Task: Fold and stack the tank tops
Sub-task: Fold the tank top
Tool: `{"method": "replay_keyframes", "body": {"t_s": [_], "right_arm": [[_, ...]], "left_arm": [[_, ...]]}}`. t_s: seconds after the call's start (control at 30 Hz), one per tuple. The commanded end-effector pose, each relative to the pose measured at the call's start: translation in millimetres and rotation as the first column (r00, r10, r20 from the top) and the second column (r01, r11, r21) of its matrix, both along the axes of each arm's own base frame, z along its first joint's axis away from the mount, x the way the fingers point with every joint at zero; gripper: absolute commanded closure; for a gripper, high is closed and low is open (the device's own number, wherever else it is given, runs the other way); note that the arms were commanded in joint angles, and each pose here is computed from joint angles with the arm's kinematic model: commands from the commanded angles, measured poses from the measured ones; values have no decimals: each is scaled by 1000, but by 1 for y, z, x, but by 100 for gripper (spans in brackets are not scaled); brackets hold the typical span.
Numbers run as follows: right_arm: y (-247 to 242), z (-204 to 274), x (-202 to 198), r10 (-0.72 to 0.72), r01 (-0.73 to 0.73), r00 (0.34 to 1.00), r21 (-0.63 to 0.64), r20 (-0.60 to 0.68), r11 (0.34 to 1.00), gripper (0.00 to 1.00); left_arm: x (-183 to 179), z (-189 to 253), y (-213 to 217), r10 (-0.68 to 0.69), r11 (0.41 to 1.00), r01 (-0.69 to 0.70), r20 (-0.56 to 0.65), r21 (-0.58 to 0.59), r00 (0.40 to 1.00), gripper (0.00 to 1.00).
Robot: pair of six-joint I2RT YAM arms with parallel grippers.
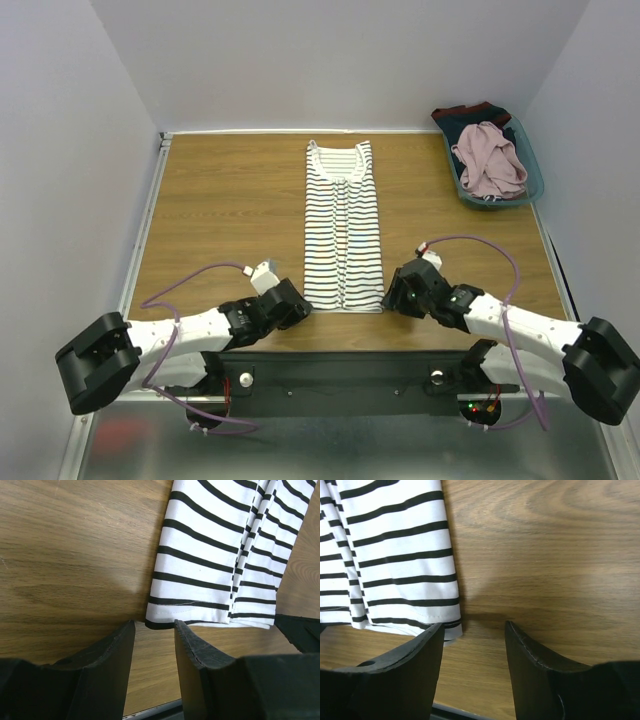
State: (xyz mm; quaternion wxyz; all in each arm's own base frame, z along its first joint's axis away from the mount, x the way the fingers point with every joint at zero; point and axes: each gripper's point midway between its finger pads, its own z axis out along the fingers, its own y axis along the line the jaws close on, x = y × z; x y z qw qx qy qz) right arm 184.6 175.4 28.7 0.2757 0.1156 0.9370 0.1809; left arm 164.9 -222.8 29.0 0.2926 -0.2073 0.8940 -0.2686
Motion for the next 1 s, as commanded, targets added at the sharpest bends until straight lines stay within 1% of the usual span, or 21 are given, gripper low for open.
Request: {"method": "replay_keyframes", "body": {"t_s": [0.0,0.2,0.4,0.5,0.57,0.6,0.73,0.8,0.83,0.93,0.97], "right_arm": [[9,-6,1,-30,29,1000,35,4,999,43],[20,-10,1,-16,16,1000,39,-2,999,46],[18,-22,-6,-19,19,1000,15,-22,1000,51],[17,-23,-7,-23,23,999,20,-23,1000,57],[17,-23,-6,-23,24,1000,19,-20,1000,60],[18,-23,-6,-20,20,1000,19,-18,1000,63],[19,-20,-3,-12,12,1000,14,-3,1000,74],[22,-17,-1,0,0,1000,15,5,1000,85],[23,-15,0,6,-6,1000,17,10,1000,92],[28,-12,-5,37,-37,999,22,8,999,100],[27,-10,-7,39,-39,999,16,7,999,100]], "left_arm": [[1,-13,17,34,996,-35,3,81,999,51],[3,-20,15,30,994,-30,3,101,1000,52],[3,-28,14,22,992,-20,-12,123,1000,57],[3,-30,13,17,992,-15,-15,129,1000,62],[4,-30,12,12,992,-11,-11,129,1000,68],[5,-28,10,5,992,-4,-7,130,1000,75],[5,-24,4,-31,990,31,-2,134,1000,89],[6,-17,-2,-55,992,53,10,118,998,100],[5,-16,-3,-64,991,62,13,117,998,100],[0,-11,-8,-94,991,92,20,101,995,100],[-5,-10,-11,-105,991,103,18,87,994,100]]}}
